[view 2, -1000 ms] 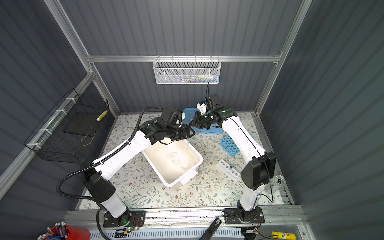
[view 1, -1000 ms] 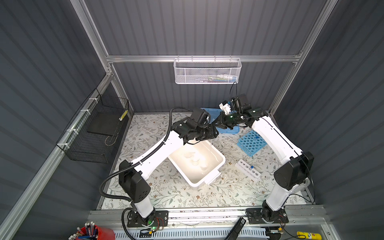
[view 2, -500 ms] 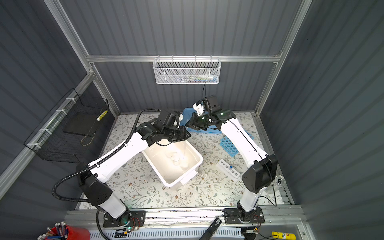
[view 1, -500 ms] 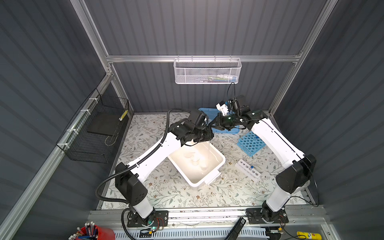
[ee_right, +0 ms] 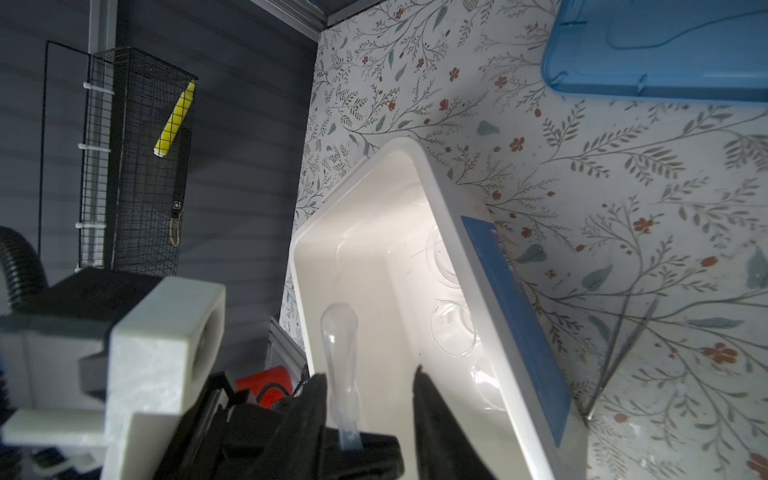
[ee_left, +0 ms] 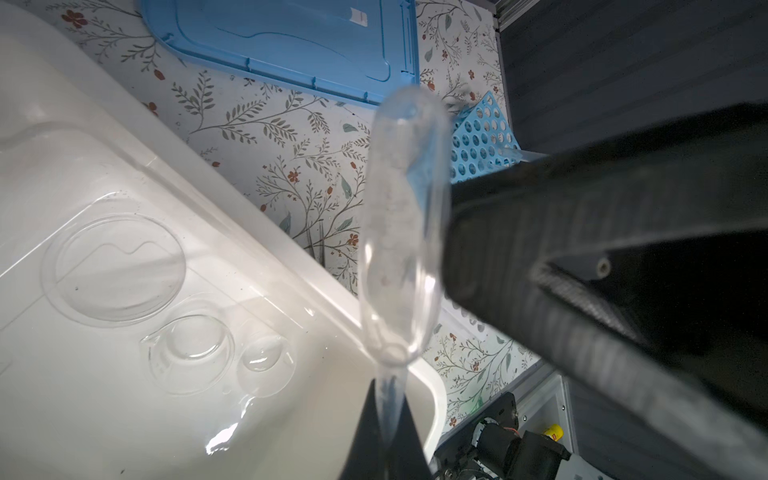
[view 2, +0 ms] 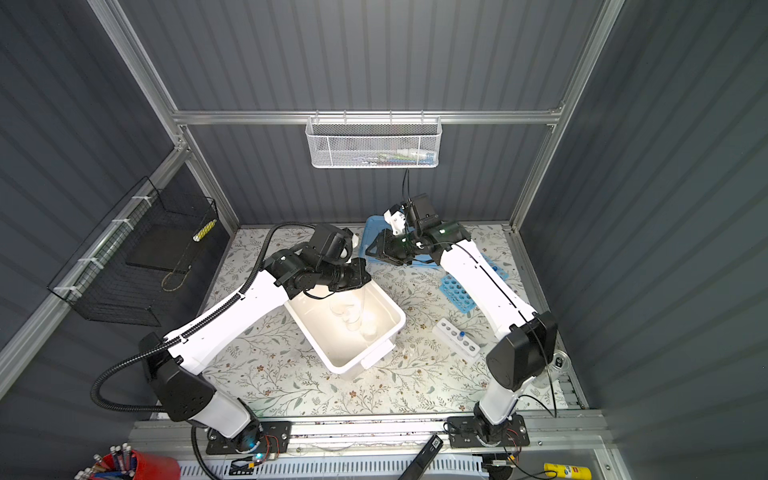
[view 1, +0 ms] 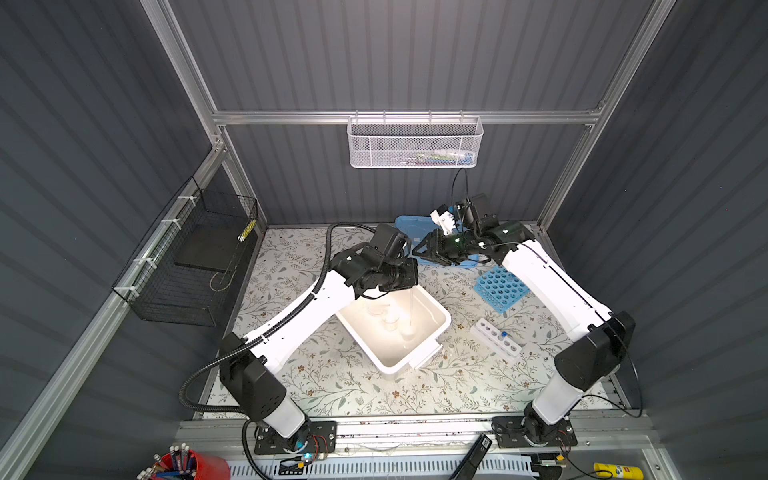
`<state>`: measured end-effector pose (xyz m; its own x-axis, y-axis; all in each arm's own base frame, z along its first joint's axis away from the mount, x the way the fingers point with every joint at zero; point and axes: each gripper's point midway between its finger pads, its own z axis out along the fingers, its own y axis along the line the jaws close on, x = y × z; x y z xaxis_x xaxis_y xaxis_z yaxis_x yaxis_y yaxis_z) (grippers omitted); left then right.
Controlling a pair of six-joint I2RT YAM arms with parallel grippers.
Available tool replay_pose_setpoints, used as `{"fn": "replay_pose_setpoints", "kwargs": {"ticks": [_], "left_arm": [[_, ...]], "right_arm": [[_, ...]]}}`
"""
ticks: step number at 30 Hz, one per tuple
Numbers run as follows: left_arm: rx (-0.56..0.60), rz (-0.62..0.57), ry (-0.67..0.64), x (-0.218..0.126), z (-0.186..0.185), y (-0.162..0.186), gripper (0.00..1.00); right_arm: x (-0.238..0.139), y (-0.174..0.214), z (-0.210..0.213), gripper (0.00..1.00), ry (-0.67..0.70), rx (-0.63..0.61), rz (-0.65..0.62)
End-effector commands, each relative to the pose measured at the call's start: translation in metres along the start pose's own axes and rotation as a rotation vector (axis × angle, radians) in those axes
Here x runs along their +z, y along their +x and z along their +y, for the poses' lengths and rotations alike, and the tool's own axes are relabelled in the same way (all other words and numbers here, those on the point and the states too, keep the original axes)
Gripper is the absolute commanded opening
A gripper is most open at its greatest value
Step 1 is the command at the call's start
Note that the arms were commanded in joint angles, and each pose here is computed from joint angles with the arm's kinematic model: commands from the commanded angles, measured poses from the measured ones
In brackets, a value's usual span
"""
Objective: Organize the chemistry lab equipment
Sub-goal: 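Lift the pipette with the right gripper while the left gripper grasps its stem, then lower the pipette into the bin with the left gripper while the right moves off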
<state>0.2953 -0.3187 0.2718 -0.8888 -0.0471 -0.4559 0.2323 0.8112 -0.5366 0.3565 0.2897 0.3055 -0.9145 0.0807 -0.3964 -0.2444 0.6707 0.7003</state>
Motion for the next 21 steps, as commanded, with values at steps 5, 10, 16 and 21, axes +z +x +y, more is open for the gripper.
{"fn": "replay_pose_setpoints", "kwargs": {"ticks": [5,10,16,21], "left_arm": [[-0.080,0.006,-0.136,-0.025,0.031,0.018,0.00],[-0.186,0.032,-0.275,-0.038,0.060,0.023,0.00],[-0.323,0.018,-0.429,-0.035,0.092,0.029,0.00],[-0.385,0.022,-0.477,-0.012,0.101,0.019,0.00]], "right_arm": [[-0.019,0.016,-0.024,0.48,0.094,-0.004,0.009],[-0.021,0.041,-0.059,0.50,0.275,-0.060,0.160],[-0.018,0.044,-0.087,0.51,0.402,-0.135,0.213],[-0.022,0.033,-0.086,0.52,0.378,-0.144,0.189]]}}
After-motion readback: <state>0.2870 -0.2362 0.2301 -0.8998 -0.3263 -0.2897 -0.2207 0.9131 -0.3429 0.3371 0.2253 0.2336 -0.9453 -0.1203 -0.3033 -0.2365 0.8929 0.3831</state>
